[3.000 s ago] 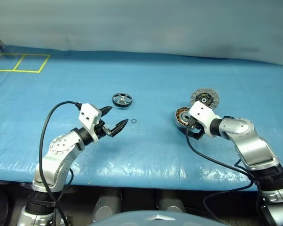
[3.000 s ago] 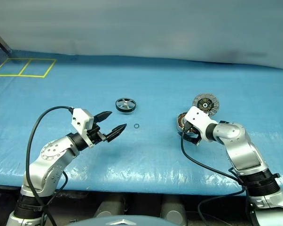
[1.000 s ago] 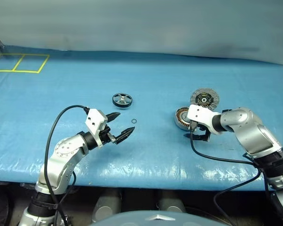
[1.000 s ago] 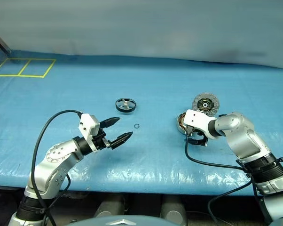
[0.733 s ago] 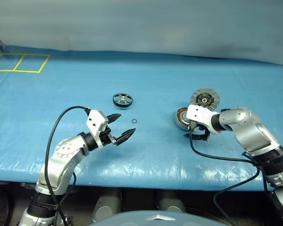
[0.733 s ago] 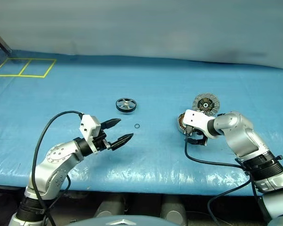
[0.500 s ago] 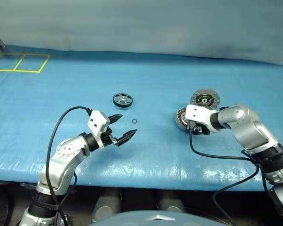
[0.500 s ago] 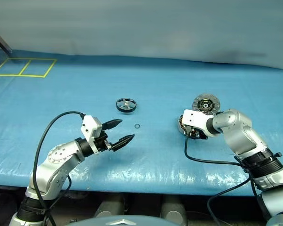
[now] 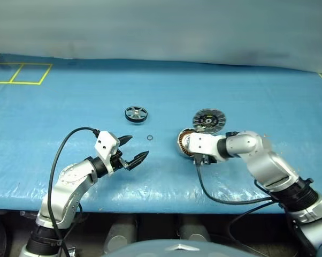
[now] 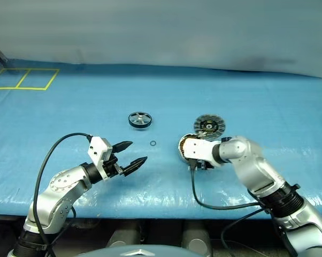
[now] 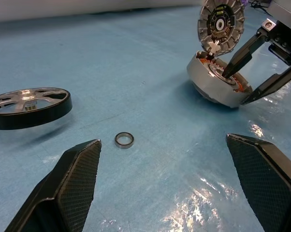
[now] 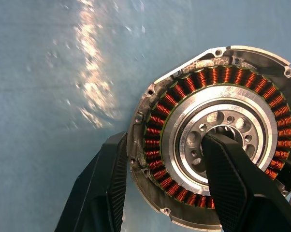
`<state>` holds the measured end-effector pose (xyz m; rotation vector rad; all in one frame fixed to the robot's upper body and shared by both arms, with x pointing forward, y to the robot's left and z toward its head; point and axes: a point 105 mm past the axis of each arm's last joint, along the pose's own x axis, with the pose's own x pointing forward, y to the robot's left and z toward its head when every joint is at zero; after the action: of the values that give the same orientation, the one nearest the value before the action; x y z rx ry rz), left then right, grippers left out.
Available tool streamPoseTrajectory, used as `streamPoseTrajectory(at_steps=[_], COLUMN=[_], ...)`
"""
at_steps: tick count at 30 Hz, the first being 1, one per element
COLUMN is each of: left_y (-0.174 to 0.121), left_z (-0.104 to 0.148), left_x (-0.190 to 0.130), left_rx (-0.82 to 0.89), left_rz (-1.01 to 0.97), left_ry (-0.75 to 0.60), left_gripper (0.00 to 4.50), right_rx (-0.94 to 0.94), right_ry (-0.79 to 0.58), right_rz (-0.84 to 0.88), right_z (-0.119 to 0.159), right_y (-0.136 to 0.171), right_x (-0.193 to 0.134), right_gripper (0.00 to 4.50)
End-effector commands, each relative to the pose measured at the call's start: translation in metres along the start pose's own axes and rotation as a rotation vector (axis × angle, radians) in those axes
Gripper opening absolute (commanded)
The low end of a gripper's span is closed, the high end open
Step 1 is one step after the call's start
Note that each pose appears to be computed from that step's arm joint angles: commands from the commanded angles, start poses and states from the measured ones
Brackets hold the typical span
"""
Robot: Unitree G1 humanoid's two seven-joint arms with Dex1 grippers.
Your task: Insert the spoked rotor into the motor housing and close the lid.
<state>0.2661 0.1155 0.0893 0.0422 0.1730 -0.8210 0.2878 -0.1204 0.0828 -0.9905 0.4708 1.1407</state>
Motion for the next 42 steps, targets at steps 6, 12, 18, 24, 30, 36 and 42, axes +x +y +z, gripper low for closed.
streamPoseTrajectory(at_steps=[6,12,18,24,30,36,42], left_y=[-0.002,-0.003,-0.006,-0.005,-0.010,-0.010,-0.009], left_z=[0.009,0.004,0.004,0.004,0.002,0.001,0.001], left_x=[0.001,0.000,0.003,0.004,0.005,0.004,0.004], left_rx=[0.026,0.014,0.011,0.015,0.004,-0.002,0.003], left_rz=[-0.002,0.012,0.004,0.004,-0.015,-0.028,-0.047], left_ry=[-0.020,-0.015,-0.016,-0.016,-0.011,-0.002,0.002], left_gripper=[4.50,4.50,4.50,4.50,4.50,4.50,4.50], right_rx=[-0.109,-0.087,-0.044,0.021,0.049,0.080,0.183], right_ry=[-0.058,-0.125,-0.096,-0.100,-0.159,-0.352,-0.415], right_rz=[0.117,0.199,0.200,0.120,0.062,0.030,-0.045], right_z=[0.027,0.041,0.036,0.036,0.046,0.080,0.078], right_y=[0.023,0.046,0.050,0.036,0.022,0.009,0.001], right_x=[0.014,0.022,0.038,0.042,0.032,0.001,-0.012], right_gripper=[2.07,2.07,2.07,3.61,3.97,3.97,3.97])
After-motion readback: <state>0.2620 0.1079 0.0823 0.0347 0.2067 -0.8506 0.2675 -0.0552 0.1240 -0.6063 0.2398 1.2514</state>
